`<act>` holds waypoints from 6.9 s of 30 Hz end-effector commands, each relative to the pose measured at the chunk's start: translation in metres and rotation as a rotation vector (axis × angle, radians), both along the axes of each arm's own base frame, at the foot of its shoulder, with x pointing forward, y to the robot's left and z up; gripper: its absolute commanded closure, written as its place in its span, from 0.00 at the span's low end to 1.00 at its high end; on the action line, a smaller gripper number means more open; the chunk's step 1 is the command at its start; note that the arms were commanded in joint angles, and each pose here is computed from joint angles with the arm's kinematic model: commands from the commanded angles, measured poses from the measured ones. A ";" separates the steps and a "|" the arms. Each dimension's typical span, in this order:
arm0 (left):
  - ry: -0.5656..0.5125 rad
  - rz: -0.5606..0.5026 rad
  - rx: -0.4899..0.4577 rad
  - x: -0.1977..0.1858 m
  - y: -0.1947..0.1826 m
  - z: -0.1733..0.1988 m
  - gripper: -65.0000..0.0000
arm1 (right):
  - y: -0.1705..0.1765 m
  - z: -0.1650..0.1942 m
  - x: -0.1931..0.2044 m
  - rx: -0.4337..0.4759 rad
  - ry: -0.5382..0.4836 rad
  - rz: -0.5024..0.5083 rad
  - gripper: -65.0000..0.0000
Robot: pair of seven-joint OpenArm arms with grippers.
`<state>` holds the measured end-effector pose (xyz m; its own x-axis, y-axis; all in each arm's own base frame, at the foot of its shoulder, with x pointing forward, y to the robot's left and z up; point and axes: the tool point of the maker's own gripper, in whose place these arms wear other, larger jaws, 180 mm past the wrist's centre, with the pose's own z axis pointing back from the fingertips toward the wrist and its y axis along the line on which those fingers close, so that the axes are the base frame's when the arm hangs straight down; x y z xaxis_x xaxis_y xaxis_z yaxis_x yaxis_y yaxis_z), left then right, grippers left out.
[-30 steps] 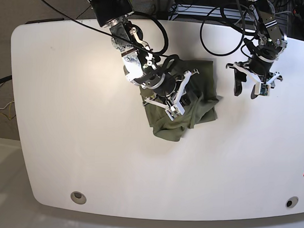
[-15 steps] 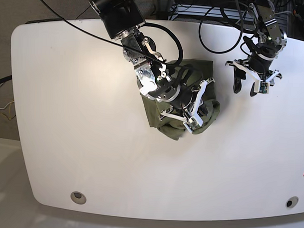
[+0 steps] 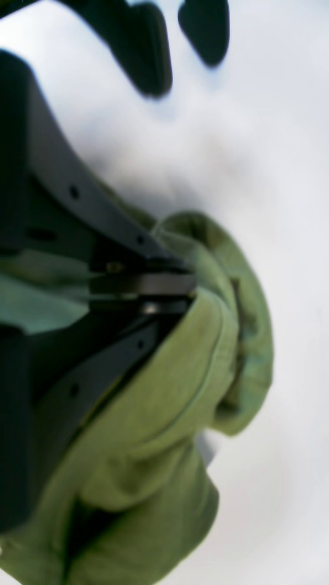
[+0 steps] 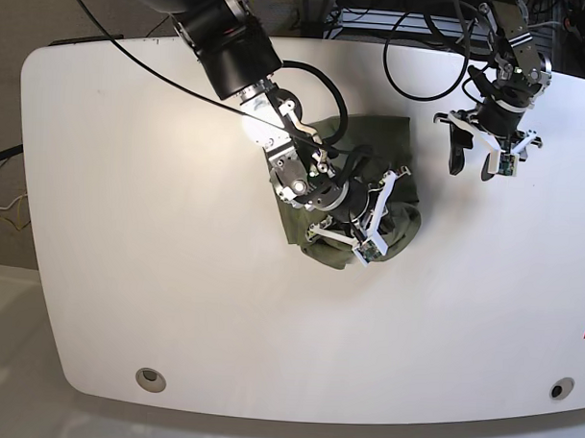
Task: Fold the T-shirt properly
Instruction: 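Drag the held bundle edge with the right gripper to spread it, then hold the bundle edge with the right gripper while adjusting its position, then lower the left gripper and grasp the shirt edge opposite the right gripper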
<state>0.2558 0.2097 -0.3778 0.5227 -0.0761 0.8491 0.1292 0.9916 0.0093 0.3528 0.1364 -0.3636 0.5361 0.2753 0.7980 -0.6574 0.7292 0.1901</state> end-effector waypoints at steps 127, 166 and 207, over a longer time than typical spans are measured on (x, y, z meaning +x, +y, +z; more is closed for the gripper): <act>-0.016 -0.014 -0.007 -0.005 -0.002 0.003 0.50 | -0.076 0.006 0.044 -0.035 -0.070 -0.131 1.00; -0.026 -0.020 0.005 -0.009 -0.004 0.009 0.50 | -0.085 0.003 0.098 -0.059 -0.086 -0.180 1.00; -0.099 -0.244 -0.129 0.004 -0.138 0.035 0.50 | -0.095 0.010 0.004 -0.111 -0.051 -0.105 1.00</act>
<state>0.2622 0.0779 -0.3476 0.4328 -0.0998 0.8960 0.3657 0.9279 -0.0733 0.3485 0.0394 -0.3694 0.5684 0.3193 0.7583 -0.5785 0.8104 0.0924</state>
